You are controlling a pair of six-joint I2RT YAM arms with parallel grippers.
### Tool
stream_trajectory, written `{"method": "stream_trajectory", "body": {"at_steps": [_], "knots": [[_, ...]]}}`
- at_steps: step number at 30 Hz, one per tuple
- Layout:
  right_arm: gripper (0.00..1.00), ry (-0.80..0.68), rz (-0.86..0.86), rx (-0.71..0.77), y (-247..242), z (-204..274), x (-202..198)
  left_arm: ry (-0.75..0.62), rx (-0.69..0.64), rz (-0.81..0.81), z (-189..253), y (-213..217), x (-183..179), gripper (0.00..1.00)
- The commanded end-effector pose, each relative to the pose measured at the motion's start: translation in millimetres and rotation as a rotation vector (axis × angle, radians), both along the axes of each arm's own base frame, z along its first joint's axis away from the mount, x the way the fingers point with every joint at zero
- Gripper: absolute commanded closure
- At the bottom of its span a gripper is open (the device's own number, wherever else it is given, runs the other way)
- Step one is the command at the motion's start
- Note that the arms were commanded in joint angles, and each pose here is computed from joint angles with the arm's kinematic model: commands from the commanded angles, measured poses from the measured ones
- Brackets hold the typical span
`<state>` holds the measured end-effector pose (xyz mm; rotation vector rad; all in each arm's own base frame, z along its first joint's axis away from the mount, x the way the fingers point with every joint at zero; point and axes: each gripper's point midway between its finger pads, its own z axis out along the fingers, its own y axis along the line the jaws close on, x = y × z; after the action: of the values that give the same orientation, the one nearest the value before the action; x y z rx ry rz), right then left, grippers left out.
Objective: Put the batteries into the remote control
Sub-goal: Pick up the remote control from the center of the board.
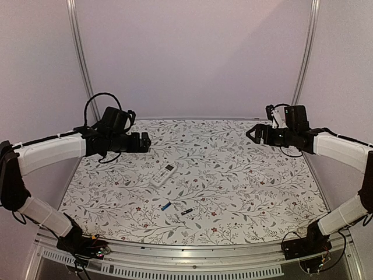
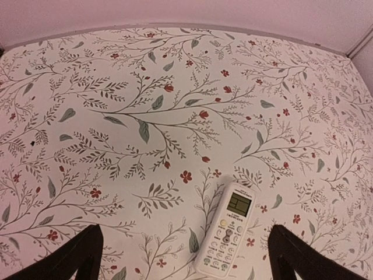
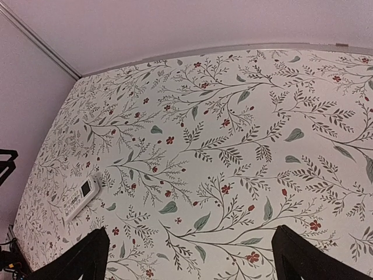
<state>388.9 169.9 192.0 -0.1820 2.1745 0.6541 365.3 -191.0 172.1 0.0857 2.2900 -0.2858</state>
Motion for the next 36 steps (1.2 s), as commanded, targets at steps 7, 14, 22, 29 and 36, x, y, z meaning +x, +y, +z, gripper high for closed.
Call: {"method": "stream_trajectory", "body": {"at_steps": [7,14,22,29,36], "knots": [[0.01,0.027,0.1,-0.014,15.7,-20.1,-18.9,0.06,0.151,-0.171,-37.4,-30.4,-27.4,0.0],[0.01,0.064,0.144,0.005,23.1,-31.5,-26.7,0.149,0.278,-0.272,-73.5,-53.9,-37.7,0.01],[0.01,0.069,0.175,0.019,27.4,-33.6,-31.0,0.225,0.363,-0.361,-111.0,-83.2,-43.0,0.0],[0.01,0.062,0.211,0.042,33.5,-32.2,-33.4,0.277,0.437,-0.361,-137.2,-84.4,-40.0,0.06],[0.02,0.059,0.262,0.072,42.1,-32.6,-36.1,0.317,0.466,-0.359,-157.3,-82.1,-41.4,0.18]]}}
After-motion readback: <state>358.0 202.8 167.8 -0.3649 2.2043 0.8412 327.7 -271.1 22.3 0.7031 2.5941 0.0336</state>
